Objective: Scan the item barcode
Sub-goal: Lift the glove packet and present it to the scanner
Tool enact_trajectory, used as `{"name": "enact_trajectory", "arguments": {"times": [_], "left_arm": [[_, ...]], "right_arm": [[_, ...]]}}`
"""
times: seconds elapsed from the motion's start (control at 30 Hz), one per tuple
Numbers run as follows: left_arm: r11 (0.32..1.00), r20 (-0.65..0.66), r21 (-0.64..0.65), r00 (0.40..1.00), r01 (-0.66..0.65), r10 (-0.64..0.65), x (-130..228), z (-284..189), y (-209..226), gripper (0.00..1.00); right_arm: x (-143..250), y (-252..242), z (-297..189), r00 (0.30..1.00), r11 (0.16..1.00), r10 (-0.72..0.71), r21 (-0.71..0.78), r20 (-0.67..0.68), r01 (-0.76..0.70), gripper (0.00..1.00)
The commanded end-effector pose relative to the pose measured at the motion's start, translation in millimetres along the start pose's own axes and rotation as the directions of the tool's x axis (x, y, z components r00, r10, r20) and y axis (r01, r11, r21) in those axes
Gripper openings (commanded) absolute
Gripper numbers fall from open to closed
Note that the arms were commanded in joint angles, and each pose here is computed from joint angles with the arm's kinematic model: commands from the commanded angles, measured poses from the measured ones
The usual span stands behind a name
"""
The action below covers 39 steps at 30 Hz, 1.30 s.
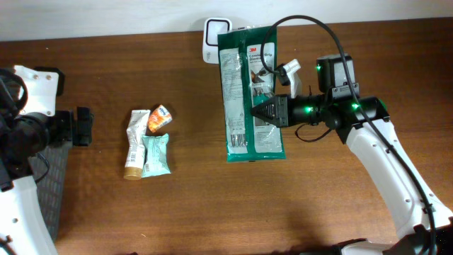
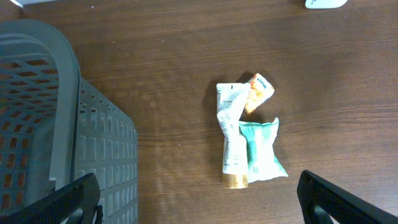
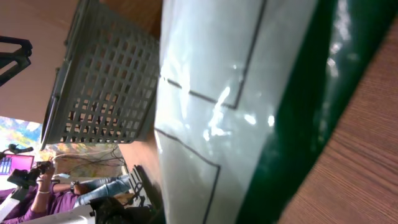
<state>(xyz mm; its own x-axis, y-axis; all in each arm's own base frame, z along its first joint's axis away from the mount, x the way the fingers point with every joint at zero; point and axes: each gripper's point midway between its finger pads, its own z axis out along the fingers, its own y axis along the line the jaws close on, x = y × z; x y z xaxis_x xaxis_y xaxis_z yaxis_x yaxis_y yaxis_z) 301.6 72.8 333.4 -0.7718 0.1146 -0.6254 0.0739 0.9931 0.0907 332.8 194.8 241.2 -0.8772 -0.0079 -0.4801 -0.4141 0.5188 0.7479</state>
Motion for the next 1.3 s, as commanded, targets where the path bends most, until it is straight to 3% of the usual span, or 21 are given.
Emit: {"name": "enact_trajectory", "arguments": {"times": [0.0,0.1,0.23,0.37,0.6,1.0,1.27], "left_arm": [[1.000,0.014,-0.004,1.000,-0.015,0.015,-3,-3,1,0.99],[1.000,0.014,-0.004,1.000,-0.015,0.015,-3,-3,1,0.99],[1.000,0.014,-0.004,1.000,-0.015,0.015,-3,-3,1,0.99],[1.000,0.013,-0.004,1.000,-0.015,0.015,-3,-3,1,0.99],[1.000,0.014,-0.004,1.000,-0.015,0.015,-3,-3,1,0.99],[1.000,0.014,-0.004,1.000,-0.015,0.015,-3,-3,1,0.99],[1.000,0.014,-0.004,1.000,-0.015,0.015,-3,-3,1,0.99]], "right_arm": [[-3,22,-7,0.999,0.994,-0.049,-0.095,0.014,0.050,0.04],[-16,48,-17,0.996,0.982,-0.080,-0.166,0.039,0.086,0.04],[-36,62,-43,0.997,0.973,0.032,-0.229,0.064,-0.016,0.04],[-47,51,-70,0.987,0.960,0.131,-0.260,0.096,-0.103,0.04],[-47,52,-71,0.986,0.958,0.136,-0.268,0.094,-0.107,0.04],[-41,12,-53,0.986,0.995,0.099,-0.009,0.133,-0.099,0.04],[-38,7,-52,0.987,0.994,0.099,0.021,0.126,-0.103,0.04]]}}
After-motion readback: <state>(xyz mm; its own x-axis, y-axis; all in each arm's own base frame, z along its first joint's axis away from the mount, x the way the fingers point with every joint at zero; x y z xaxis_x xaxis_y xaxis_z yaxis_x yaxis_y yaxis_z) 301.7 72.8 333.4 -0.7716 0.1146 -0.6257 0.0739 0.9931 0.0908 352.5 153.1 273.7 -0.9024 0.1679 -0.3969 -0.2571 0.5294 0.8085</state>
